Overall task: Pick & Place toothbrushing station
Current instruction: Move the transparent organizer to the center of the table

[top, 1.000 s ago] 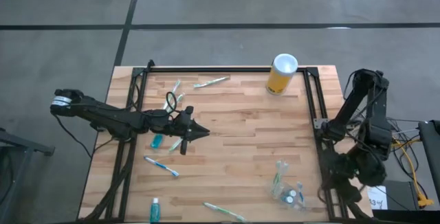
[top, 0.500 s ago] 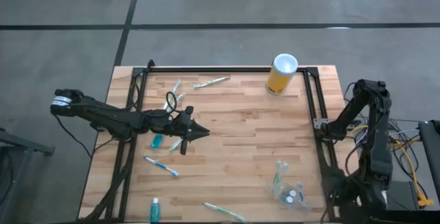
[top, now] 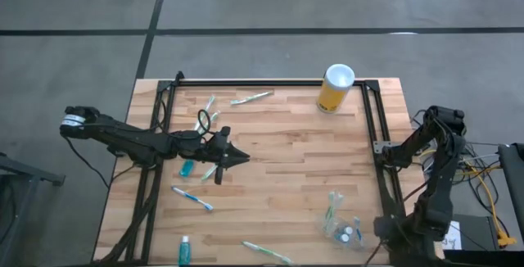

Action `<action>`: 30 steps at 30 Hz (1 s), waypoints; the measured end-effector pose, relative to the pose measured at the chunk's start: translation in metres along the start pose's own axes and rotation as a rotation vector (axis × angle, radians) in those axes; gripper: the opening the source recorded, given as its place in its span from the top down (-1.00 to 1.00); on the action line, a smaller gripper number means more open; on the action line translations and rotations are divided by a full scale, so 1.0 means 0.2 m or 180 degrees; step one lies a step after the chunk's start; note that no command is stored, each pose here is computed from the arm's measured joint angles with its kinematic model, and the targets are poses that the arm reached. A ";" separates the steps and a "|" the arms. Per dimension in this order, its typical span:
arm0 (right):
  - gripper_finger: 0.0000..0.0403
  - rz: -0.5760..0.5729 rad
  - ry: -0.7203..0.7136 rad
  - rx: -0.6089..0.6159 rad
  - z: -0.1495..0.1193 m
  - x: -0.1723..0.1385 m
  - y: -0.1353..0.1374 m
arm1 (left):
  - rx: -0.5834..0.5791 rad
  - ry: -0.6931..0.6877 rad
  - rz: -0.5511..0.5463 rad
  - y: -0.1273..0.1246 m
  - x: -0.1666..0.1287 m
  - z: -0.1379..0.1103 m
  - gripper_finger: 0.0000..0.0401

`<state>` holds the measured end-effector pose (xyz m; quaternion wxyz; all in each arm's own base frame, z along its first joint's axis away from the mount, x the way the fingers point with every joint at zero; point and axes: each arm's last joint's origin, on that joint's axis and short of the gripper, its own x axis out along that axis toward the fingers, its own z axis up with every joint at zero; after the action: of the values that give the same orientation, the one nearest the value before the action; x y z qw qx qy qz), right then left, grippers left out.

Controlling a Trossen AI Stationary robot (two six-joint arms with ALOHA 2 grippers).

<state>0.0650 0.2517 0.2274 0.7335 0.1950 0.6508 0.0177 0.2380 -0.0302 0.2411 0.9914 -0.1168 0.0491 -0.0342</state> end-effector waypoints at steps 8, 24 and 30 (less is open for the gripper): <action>0.72 0.0273 -0.0029 -0.0220 0.08 0.01 0.04 | 0.0000 -0.0001 0.0000 0.00 0.00 0.00 0.74; 0.72 0.0293 -0.0060 -0.0304 0.11 0.03 0.02 | 0.0000 0.0000 -0.0001 0.00 0.00 0.00 0.74; 0.72 0.0617 -0.0103 -0.0210 0.11 0.10 0.02 | 0.0000 -0.0001 0.0000 0.00 0.00 0.00 0.74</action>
<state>0.0897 0.2547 0.2120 0.7448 0.2331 0.6161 0.1069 0.2380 -0.0302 0.2411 0.9914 -0.1168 0.0490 -0.0341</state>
